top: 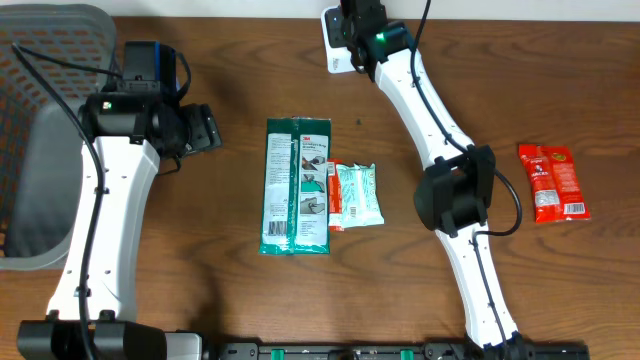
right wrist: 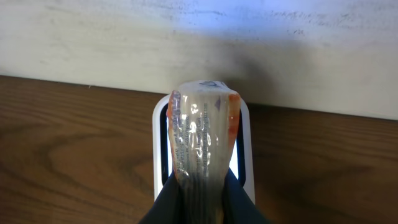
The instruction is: Scan the item barcode
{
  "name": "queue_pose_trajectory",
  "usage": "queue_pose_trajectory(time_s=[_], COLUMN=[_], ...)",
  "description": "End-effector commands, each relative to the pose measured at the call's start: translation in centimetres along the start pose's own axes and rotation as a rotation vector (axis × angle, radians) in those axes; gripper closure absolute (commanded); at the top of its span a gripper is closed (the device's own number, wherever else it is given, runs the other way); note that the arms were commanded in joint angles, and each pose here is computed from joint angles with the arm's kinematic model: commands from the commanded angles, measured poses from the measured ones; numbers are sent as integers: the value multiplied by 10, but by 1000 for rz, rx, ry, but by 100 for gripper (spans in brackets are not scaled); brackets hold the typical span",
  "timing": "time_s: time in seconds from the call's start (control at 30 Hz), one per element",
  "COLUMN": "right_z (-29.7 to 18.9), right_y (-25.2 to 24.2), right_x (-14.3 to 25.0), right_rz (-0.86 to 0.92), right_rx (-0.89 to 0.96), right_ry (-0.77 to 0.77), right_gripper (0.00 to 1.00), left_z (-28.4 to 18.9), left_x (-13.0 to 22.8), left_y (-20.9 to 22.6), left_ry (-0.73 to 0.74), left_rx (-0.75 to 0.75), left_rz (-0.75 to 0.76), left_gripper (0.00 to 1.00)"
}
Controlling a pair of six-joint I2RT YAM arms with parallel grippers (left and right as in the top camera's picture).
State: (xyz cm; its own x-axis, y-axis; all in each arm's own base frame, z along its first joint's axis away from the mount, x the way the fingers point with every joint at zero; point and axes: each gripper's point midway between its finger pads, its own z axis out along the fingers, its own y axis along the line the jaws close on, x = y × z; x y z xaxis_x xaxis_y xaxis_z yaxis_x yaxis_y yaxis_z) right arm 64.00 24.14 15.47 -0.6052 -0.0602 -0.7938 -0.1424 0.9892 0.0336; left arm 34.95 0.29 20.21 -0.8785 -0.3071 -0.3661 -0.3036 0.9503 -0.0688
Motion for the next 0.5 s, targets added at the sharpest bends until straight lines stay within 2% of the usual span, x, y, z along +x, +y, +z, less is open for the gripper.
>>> queue_pose_trajectory(time_s=[0.0,0.47], right_z=[23,37], right_y=[-6,-18], right_x=[27,46], right_rz=[-15,-12], right_rx=[7,34], right_ry=[55,83], right_gripper=[94,94], left_z=[-3,-3], left_x=[-3,-3], left_y=[2,2], left_ry=[-11,-11], left_rx=[-7,-7], left_rz=[-3,-3], left_gripper=[17,17])
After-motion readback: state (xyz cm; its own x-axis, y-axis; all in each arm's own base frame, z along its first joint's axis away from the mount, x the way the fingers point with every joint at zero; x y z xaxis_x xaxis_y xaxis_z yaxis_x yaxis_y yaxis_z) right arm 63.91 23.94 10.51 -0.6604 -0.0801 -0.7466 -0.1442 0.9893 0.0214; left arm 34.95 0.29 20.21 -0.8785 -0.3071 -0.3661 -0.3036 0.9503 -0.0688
